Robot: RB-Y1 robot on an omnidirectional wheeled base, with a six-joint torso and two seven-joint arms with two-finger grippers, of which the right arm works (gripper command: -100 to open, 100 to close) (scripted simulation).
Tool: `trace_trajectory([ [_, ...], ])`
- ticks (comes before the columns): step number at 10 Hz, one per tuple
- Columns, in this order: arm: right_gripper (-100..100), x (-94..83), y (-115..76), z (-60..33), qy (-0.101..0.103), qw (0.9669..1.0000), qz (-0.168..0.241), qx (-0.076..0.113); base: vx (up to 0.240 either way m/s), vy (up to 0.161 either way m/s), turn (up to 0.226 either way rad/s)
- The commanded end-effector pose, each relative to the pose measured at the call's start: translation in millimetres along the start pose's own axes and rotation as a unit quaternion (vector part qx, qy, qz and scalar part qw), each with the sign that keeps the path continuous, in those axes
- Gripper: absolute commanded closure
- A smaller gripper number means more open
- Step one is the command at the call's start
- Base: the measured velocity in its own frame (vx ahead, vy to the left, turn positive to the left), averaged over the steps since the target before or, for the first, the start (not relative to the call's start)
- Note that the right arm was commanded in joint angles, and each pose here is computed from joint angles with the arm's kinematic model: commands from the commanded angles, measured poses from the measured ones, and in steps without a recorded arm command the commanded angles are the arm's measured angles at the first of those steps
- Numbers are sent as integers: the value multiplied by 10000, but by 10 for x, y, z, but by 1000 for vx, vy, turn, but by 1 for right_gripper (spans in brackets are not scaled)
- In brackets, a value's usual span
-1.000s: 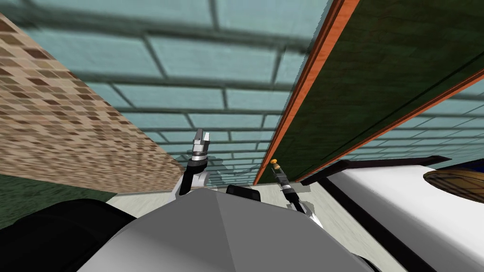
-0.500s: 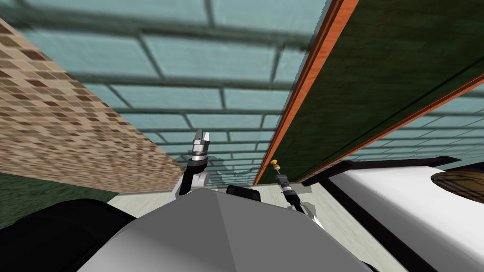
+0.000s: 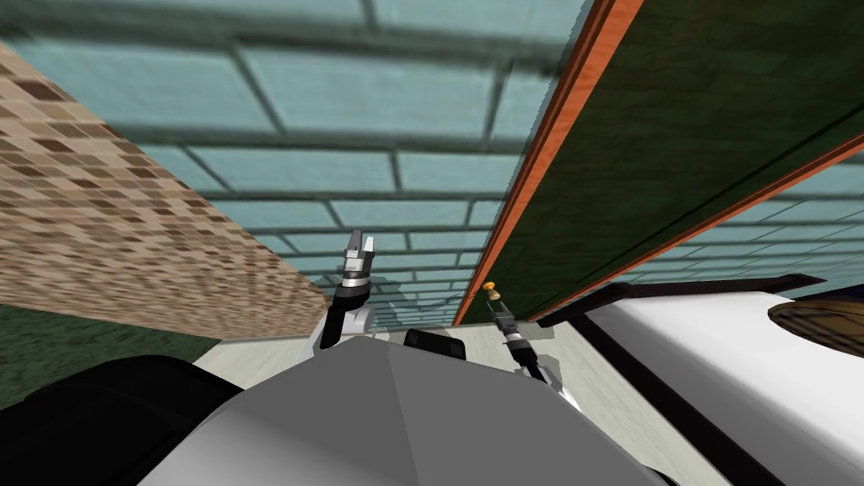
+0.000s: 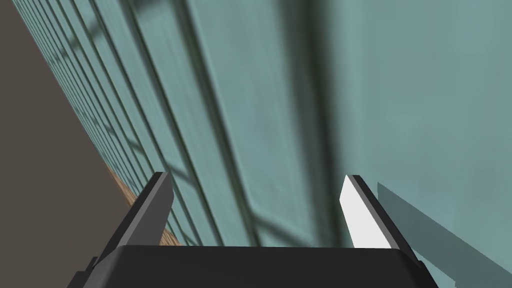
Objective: Pull the door open
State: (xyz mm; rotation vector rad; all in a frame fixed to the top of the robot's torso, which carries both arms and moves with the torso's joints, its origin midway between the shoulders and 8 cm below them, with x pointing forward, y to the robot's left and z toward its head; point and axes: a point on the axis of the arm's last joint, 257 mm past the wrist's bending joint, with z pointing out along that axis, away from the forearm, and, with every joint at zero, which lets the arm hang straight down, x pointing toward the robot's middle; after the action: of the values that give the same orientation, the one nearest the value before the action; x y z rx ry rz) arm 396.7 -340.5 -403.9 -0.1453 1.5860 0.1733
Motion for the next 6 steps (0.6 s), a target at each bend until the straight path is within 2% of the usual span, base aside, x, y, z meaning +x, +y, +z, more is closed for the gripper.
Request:
trace_trajectory([
  [1, -100, -38, -29, -10, -29, 10000, -29, -35, -162, -42, -33],
  [4, -100, -109, -84, -27, -85, 9999, -88, -106, -204, -46, -40],
  [5, -100, -99, -79, -25, -71, 9999, -79, -91, -89, -20, -8],
  [6, -100, -109, -123, 7, -93, 9999, -86, 17, -18, -22, 183],
])
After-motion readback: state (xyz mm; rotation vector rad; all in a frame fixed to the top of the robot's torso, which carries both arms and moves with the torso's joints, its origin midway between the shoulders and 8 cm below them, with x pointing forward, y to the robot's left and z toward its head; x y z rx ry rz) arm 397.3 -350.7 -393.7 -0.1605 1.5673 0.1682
